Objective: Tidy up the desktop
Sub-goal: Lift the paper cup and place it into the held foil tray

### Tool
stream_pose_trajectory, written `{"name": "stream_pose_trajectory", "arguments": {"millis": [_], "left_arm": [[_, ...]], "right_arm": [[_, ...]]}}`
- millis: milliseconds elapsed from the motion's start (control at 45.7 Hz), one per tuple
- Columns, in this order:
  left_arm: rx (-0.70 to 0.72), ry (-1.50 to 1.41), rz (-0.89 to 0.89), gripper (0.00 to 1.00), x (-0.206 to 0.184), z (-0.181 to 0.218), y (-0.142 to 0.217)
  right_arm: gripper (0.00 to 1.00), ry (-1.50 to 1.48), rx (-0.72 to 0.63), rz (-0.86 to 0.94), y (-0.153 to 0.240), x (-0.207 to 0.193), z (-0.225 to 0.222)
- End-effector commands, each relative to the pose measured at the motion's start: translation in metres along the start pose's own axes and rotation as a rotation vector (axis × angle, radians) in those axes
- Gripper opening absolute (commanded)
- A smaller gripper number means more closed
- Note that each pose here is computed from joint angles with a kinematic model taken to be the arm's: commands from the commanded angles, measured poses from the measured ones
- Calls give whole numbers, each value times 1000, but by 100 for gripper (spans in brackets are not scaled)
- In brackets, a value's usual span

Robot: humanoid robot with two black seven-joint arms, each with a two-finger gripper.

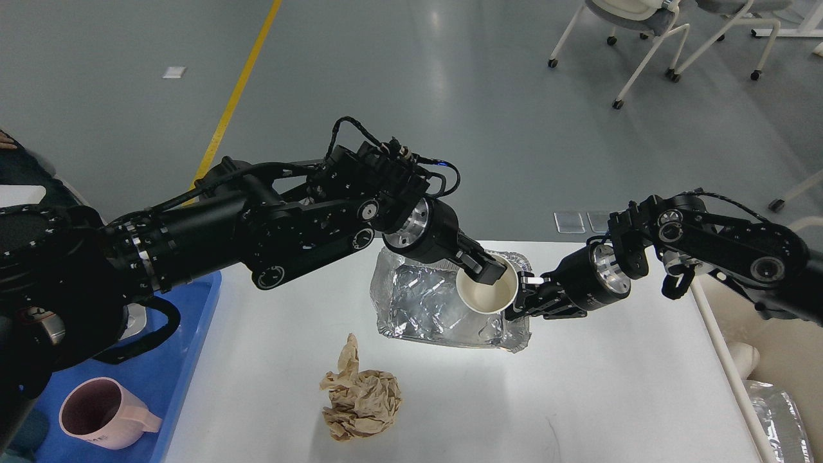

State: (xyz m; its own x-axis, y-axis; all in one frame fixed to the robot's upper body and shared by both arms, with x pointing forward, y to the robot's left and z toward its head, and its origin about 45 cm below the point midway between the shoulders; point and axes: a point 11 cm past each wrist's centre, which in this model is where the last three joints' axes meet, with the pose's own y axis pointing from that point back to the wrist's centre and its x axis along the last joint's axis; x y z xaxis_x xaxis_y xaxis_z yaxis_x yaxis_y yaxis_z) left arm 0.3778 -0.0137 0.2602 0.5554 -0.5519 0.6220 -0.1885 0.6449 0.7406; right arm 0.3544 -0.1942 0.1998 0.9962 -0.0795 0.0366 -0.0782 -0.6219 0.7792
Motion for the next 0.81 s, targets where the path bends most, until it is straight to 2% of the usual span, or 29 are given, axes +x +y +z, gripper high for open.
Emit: {"name": "stream_pose_trajectory", "arguments": {"millis": [0,328,503,613,788], "left_arm": [[-5,3,3,95,0,1,-1],[-4,13,53,95,7,-2,2],[-36,83,121,95,27,-6,22],[34,111,157,95,31,-40,60],[150,187,211,95,9,-98,136]], "right_arm": [[0,-1,-1,0,0,0,0],[0,-2,0,1,0,0,1],[0,-3,-2,1,0,0,1],[0,-10,-2,-1,-1,-1,4],[0,-17,-3,-7,-3,-4,7]]}}
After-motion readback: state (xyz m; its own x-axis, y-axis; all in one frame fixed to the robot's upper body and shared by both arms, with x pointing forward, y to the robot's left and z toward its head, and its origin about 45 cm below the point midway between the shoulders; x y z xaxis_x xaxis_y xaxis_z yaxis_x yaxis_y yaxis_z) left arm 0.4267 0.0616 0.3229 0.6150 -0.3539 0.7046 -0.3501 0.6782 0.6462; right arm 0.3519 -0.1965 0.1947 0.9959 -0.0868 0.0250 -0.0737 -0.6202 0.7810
